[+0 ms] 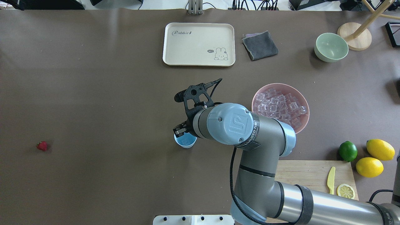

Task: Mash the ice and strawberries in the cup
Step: 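Lower the ice cube into the blue cup and open the right gripper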

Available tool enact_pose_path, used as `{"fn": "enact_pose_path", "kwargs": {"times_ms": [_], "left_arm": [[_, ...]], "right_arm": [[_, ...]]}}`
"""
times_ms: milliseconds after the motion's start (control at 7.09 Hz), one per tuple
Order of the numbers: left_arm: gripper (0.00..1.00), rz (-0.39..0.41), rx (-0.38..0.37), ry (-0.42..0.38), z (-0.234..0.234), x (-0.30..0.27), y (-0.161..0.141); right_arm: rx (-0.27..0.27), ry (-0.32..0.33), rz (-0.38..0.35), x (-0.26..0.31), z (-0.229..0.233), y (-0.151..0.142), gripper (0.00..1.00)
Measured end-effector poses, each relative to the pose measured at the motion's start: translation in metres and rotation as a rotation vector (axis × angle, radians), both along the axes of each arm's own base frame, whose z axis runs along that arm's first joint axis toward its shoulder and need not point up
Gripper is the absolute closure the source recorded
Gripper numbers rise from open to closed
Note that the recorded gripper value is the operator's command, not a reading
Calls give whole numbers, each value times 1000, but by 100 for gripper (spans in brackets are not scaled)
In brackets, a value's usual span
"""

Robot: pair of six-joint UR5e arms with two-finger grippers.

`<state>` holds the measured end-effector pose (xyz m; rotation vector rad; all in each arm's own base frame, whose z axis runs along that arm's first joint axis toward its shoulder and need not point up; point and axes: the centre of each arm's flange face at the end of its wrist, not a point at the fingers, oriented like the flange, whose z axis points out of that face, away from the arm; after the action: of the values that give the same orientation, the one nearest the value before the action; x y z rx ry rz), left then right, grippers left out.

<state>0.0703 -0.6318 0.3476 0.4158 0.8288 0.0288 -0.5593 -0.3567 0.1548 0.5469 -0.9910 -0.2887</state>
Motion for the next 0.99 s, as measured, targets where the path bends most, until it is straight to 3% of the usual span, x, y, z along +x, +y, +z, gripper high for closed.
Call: {"fn": "enact_pose_path", "kwargs": {"times_ms": [141,282,423,987], "left_arm": [[2,0,-3,-1,2,0,-1],[2,0,-6,-3,4,0,-2],[2,1,-9,-5,6,0,-3],[2,1,-11,-6,7,0,-3]], "right_arm": [[4,-3,1,-3,1,1,100],[7,-5,-2,-6,1,4,41],[13,-11,-8,-7,0,6,1],[54,-45,-22,-1,-7,6,0]]}}
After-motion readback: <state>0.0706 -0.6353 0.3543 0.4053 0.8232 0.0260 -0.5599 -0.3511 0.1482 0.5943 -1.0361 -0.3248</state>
